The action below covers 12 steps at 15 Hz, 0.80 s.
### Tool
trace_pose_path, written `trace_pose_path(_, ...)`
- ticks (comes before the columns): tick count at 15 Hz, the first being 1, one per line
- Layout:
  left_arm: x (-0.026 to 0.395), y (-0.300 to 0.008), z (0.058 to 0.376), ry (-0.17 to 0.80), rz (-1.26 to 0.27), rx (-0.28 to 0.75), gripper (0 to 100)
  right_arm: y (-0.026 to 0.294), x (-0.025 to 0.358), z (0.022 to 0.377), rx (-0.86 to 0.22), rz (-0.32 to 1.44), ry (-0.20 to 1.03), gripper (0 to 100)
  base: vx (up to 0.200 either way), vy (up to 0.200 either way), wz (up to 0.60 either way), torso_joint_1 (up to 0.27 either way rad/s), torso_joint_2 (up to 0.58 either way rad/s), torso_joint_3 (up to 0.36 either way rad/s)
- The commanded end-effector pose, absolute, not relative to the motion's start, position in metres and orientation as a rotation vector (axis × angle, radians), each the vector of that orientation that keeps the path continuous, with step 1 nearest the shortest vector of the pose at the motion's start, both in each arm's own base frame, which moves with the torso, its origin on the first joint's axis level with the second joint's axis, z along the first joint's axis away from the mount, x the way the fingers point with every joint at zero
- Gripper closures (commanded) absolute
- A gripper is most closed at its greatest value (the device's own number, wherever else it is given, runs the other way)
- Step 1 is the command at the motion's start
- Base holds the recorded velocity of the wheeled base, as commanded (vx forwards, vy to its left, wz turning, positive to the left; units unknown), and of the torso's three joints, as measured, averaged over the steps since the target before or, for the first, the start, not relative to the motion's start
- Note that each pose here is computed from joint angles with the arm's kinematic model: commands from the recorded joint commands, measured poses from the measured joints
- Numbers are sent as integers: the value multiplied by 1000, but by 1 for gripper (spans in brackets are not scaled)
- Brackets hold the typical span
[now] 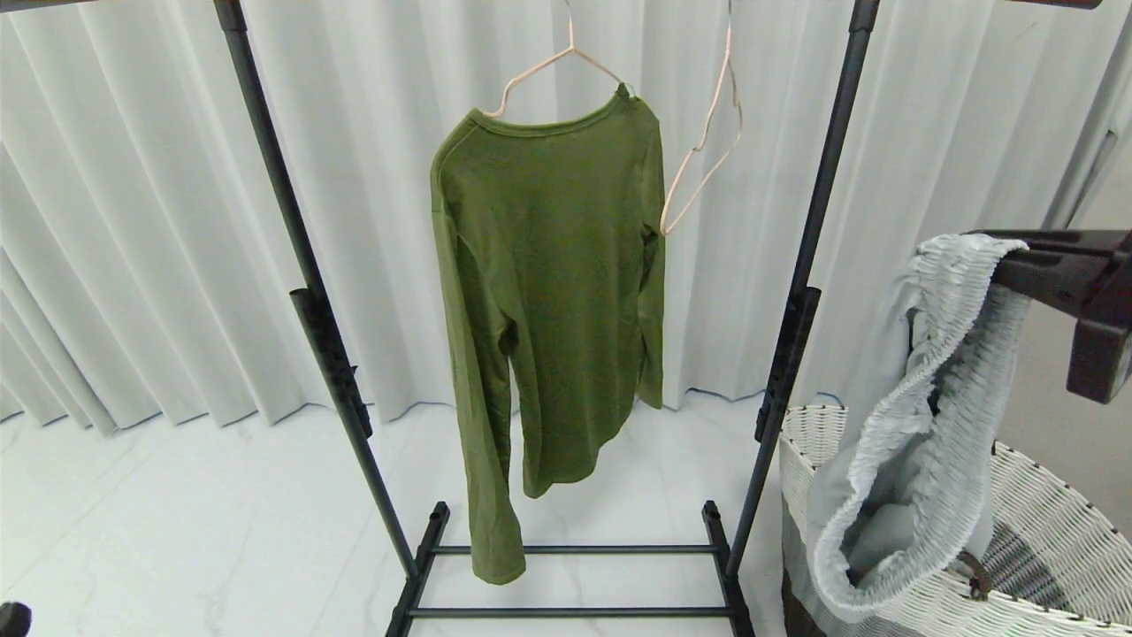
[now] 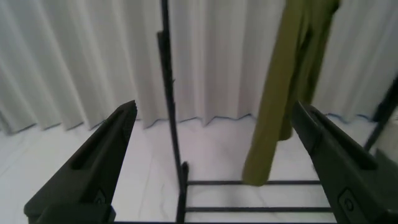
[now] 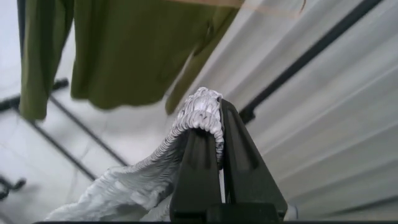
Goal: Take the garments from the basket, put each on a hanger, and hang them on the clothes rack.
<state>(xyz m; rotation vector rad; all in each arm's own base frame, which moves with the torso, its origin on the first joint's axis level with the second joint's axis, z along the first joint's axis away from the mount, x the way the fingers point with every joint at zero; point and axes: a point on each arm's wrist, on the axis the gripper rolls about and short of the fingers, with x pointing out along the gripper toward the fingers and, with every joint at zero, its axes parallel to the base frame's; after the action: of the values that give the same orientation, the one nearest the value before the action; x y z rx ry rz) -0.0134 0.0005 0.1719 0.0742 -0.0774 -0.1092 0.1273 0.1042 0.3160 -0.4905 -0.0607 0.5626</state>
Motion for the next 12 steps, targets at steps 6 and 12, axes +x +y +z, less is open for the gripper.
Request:
trace_pose_path(6, 108, -46, 255, 169, -557, 165, 0, 117, 132, 347, -452, 578, -150, 100, 0, 0, 0, 0, 0, 0)
trace_pose_path(12, 173, -162, 259, 354, -680, -3, 0, 124, 128, 360, -430, 616, -195, 100, 0, 0, 0, 0, 0, 0)
